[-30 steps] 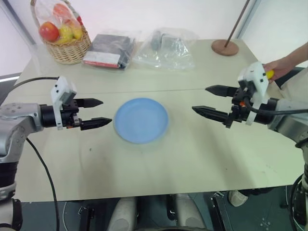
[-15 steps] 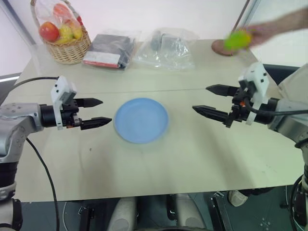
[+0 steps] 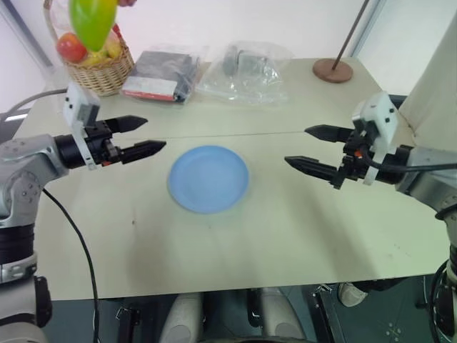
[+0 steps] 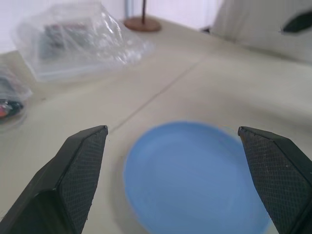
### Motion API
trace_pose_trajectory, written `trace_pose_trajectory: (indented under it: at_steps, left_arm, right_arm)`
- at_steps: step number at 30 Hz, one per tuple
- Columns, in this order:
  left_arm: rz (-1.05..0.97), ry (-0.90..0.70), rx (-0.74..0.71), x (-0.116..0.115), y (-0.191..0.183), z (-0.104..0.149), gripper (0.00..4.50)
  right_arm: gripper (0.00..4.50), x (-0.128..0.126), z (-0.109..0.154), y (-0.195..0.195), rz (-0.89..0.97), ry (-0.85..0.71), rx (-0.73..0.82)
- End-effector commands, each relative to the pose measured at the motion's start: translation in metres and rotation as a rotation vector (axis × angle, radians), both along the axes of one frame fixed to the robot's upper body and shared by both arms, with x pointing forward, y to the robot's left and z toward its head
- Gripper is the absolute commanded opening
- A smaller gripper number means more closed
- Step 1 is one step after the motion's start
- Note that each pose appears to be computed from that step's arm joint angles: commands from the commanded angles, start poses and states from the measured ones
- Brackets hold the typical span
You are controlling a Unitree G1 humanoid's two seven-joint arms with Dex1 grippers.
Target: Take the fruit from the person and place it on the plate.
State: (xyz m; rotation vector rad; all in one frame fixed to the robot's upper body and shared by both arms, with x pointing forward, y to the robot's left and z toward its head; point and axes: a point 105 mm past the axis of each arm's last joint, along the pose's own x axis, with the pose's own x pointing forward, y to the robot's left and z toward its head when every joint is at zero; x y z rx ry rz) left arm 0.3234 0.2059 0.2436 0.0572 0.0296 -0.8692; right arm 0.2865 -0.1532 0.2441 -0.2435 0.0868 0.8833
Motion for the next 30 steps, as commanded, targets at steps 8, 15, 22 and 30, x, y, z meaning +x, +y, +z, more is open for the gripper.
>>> trace_pose_trajectory:
  at_steps: [8,15,22,30]
  left_arm:
    - [0.307,-0.114,-0.143,0.001,0.056,0.039,4.5]
    - [0.532,-0.256,-0.19,0.013,0.079,0.06,4.5]
    - [0.515,-0.288,-0.207,0.027,0.069,0.069,4.5]
    - [0.397,-0.252,-0.245,0.034,0.06,0.075,4.5]
  right_arm:
    - [4.48,0.001,0.01,0.002,0.022,-0.052,0.002]
    - [4.48,0.01,0.027,0.018,0.073,-0.102,0.072]
    - [4.48,0.022,0.059,0.034,0.08,-0.188,0.206]
    - [4.48,0.005,0.076,0.066,0.227,-0.168,0.301]
